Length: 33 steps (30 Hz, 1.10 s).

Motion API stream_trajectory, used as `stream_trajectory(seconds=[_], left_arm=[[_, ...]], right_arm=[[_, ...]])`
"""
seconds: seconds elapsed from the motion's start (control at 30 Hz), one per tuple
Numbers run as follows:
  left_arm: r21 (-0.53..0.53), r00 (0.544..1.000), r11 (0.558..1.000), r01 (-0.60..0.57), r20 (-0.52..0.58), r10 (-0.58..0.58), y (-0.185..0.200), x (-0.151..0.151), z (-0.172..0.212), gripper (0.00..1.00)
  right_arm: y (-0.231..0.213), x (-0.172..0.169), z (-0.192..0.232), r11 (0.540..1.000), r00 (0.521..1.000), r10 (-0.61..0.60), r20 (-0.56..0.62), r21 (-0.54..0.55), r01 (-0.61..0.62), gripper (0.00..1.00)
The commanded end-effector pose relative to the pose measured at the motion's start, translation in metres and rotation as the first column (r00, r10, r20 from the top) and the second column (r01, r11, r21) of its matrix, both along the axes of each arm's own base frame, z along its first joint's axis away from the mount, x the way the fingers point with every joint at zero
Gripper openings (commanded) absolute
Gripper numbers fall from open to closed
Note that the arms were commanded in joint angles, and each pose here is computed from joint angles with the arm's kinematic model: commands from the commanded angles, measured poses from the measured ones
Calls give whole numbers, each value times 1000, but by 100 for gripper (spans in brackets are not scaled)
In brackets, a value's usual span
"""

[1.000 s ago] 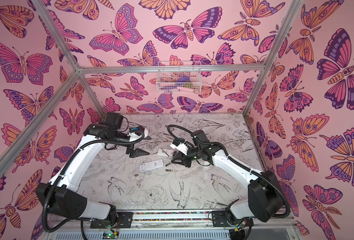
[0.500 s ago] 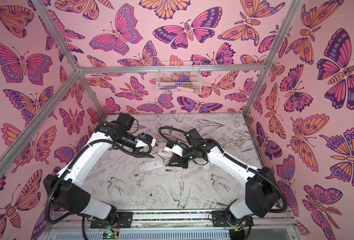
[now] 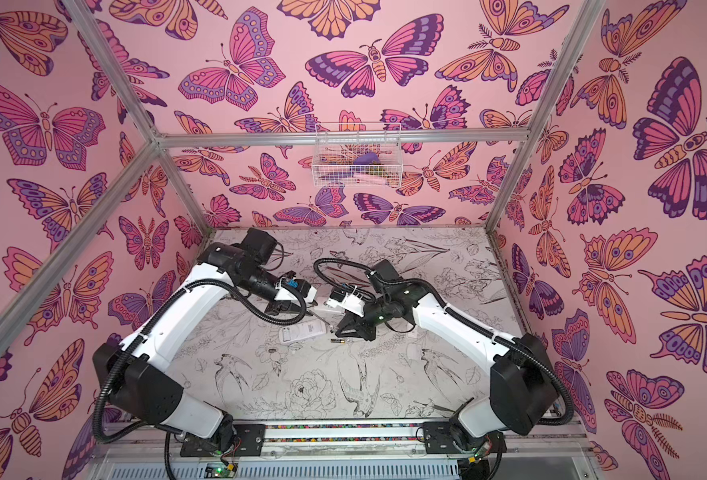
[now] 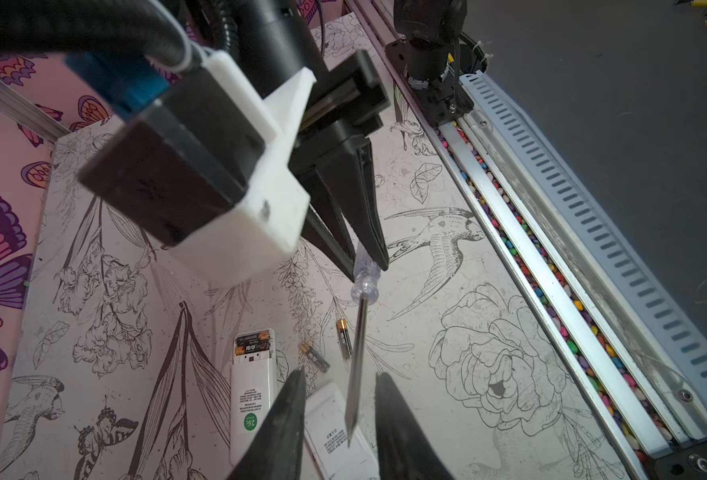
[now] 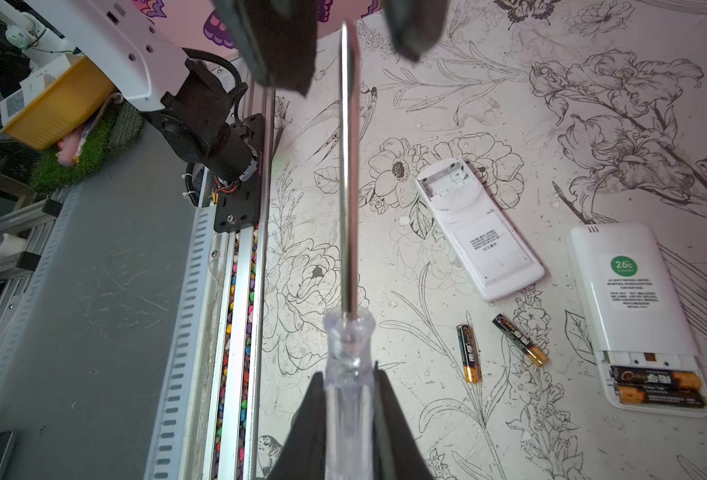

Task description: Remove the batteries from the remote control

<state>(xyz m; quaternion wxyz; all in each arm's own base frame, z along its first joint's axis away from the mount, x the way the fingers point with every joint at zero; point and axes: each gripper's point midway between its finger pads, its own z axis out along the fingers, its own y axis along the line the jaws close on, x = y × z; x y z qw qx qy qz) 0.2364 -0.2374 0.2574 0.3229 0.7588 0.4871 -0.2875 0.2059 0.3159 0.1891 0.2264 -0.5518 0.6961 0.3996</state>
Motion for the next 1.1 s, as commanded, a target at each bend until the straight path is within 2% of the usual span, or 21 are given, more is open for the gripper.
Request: stream_trajectory(seconds=[0.0, 0.3, 0.37, 0.5, 0.67, 0.8, 0.97, 1.0, 1.07], left_arm=[[22, 999, 999, 36, -29, -35, 1, -8, -13, 33], [70, 999, 997, 44, 2, -44, 6, -9, -21, 38], [68, 999, 997, 45, -2, -45, 6, -9, -21, 31], [49, 999, 997, 55, -7, -54, 2, -11, -18, 26], [36, 998, 998, 57, -17, -57, -1, -11, -16, 14], [30, 998, 998, 55, -16, -54, -3, -11, -12, 12], [14, 997, 998, 63, -33, -63, -6, -13, -13, 23], [14, 997, 998, 63, -35, -62, -7, -13, -12, 23], [6, 997, 998, 59, -45, -59, -8, -14, -10, 16]], right_arm=[[3, -3, 14, 999, 999, 34, 40, 20, -35, 0], [-1, -7, 16, 998, 998, 46, 45, 30, -47, 0], [-1, -11, 18, 997, 997, 60, 41, 53, -62, 0], [1, -9, 16, 998, 998, 48, 29, 50, -50, 0], [-1, -10, 15, 997, 998, 52, 47, 53, -55, 0], [-1, -13, 14, 997, 998, 53, 22, 55, -54, 0], [-3, -10, 4, 999, 999, 43, 17, 20, -44, 0], [-2, -11, 6, 999, 999, 45, 6, 29, -45, 0], [-1, -13, 9, 997, 999, 52, 8, 52, -52, 0]])
